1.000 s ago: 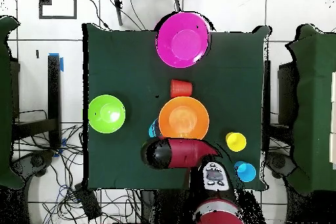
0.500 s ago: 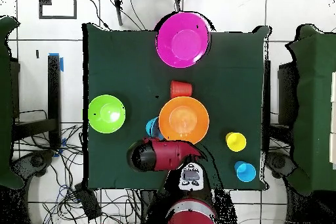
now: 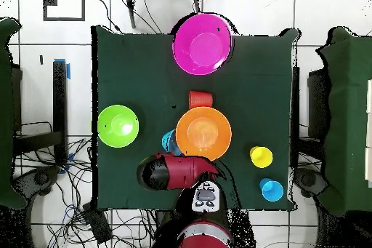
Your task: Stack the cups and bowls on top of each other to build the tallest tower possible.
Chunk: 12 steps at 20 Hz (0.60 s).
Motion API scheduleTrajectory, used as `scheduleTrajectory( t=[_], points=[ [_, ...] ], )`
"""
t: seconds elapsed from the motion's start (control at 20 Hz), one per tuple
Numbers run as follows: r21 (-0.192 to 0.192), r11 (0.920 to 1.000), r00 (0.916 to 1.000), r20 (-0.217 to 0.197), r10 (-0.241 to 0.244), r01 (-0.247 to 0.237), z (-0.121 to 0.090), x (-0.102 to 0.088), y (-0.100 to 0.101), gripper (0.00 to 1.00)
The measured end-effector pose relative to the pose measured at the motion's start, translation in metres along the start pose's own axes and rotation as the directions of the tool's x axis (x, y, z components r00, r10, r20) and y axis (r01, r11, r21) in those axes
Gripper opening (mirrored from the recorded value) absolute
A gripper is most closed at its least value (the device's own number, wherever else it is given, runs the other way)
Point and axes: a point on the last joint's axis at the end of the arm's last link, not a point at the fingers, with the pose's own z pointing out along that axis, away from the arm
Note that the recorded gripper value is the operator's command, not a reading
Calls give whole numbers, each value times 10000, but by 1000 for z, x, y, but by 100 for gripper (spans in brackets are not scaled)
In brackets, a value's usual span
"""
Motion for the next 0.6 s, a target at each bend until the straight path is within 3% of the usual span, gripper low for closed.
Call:
scheduleTrajectory(
  t=[0.6],
  points=[
    [-250,9971,9974,-28,721,-722,-8,-8,5,100]
  ],
)
